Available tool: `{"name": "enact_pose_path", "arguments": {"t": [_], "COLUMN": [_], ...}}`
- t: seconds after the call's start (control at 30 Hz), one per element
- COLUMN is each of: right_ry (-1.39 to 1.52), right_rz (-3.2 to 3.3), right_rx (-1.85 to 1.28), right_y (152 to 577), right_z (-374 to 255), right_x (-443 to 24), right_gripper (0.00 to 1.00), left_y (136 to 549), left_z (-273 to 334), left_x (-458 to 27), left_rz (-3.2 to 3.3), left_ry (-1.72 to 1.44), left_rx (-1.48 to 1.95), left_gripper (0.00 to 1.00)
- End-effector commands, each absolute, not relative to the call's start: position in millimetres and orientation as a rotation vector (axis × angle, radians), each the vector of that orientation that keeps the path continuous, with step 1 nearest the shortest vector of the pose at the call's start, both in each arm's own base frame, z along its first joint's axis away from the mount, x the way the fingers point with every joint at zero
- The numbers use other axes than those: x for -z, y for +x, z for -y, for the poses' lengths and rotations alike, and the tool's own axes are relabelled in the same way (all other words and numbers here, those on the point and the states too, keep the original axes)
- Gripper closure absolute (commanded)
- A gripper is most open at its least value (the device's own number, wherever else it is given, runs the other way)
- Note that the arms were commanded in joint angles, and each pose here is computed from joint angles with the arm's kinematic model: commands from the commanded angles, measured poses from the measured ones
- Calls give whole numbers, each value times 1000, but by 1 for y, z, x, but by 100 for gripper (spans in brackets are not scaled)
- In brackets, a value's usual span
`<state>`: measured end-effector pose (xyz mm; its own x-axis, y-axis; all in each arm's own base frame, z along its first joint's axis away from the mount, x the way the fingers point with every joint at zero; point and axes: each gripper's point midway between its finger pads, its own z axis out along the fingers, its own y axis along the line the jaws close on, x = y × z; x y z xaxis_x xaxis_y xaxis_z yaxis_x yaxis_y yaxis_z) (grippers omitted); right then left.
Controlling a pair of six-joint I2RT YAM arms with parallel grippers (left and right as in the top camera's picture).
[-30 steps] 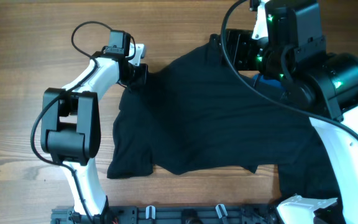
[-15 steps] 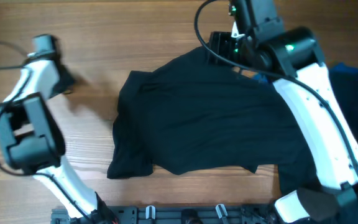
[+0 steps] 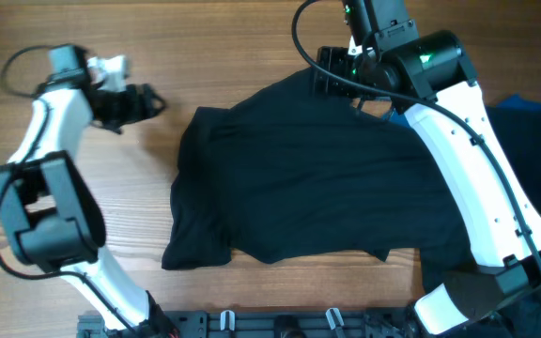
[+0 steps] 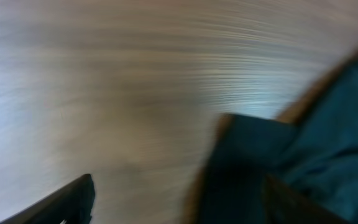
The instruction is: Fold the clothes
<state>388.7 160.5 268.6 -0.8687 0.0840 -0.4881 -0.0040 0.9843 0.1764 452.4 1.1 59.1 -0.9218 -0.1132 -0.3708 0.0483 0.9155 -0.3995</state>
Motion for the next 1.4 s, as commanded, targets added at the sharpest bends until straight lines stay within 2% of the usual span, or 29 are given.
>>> {"name": "enact_pose_path", "arguments": {"t": [0.0, 0.17, 0.23, 0.37, 0.47, 0.57, 0.63, 0.7, 0.8, 0.93, 1.03, 1.2, 1.37], "right_ry": [81, 81, 81, 81, 81, 81, 81, 81, 80, 80, 84, 73, 89], "right_rz": [-2602, -2610, -2612, -2612, -2614, -2616, -2616, -2616, -2616, -2616, -2613, -2601, -2635], "right_rx": [-214, -210, -208, -208, -207, -206, -206, -205, -205, -204, -191, -127, -52], "right_y": [390, 389, 388, 388, 388, 387, 387, 387, 387, 387, 388, 392, 397], "right_z": [-156, -155, -155, -155, -155, -154, -154, -154, -154, -154, -153, -146, -135], "right_x": [-273, -272, -271, -271, -271, -271, -271, -271, -271, -271, -271, -270, -252], "right_gripper": [20, 20, 19, 19, 19, 19, 19, 19, 19, 19, 19, 19, 19], "left_y": [467, 476, 475, 472, 462, 455, 450, 450, 465, 487, 498, 493, 481], "left_z": [41, 85, 95, 116, 125, 133, 133, 120, 71, 7, -65, -143, -169], "left_x": [-58, -36, -27, -8, 5, 13, 16, 18, 10, -24, -57, -80, -85], "left_rz": [-2655, -2640, -2647, -2661, -2700, -2726, -2749, -2781, -2783, -2713, -2609, -2515, -2498], "left_ry": [242, 384, 412, 470, 502, 526, 531, 466, 159, -169, -429, -624, -700], "left_rx": [372, 271, 279, 295, 305, 308, 298, 209, -30, -63, -82, -16, 47], "left_gripper": [6, 3, 5, 15, 30, 64, 96, 96, 96, 96, 96, 96, 96]}}
